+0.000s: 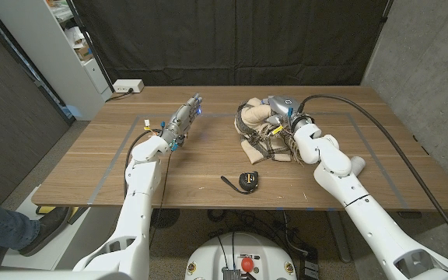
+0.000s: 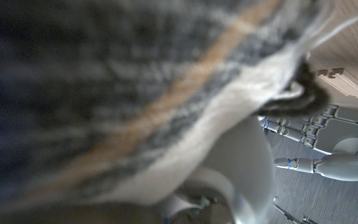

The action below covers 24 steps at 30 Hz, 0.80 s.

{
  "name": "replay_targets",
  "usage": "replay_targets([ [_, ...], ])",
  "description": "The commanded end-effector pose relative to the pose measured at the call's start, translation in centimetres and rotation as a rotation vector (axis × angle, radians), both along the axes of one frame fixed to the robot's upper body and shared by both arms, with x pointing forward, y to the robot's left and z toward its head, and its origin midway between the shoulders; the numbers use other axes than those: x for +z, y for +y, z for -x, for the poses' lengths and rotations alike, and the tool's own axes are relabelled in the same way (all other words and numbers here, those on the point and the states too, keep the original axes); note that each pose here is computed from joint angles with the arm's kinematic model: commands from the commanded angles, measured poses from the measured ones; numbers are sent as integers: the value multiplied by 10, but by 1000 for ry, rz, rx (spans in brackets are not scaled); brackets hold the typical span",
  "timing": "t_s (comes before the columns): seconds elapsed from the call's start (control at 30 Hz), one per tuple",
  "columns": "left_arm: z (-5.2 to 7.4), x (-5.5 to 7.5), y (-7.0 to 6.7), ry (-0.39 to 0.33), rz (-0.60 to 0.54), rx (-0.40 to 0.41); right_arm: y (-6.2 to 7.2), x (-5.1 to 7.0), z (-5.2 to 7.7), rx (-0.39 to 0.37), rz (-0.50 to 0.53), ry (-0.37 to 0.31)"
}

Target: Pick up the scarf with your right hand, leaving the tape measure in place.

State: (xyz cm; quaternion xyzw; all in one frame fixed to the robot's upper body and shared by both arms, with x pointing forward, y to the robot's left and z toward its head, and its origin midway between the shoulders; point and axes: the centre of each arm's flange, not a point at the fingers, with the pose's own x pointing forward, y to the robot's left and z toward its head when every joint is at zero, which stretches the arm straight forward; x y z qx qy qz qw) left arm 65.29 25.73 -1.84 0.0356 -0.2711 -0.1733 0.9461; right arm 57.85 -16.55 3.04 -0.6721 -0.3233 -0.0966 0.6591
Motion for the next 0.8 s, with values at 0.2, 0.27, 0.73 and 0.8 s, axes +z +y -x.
replay_targets([
  [0.2,7,-2,-1,-3,0,5,-3,18,21,9,0,-57],
  [0.27,7,-2,-1,-4,0,7,-3,20,23,9,1,-62],
  [0.73,8,-4,0,-4,0,5,-3,31,33,9,-5,-87],
  [0.8,8,-5,1,-2,6,5,-3,34,35,10,-5,-88],
])
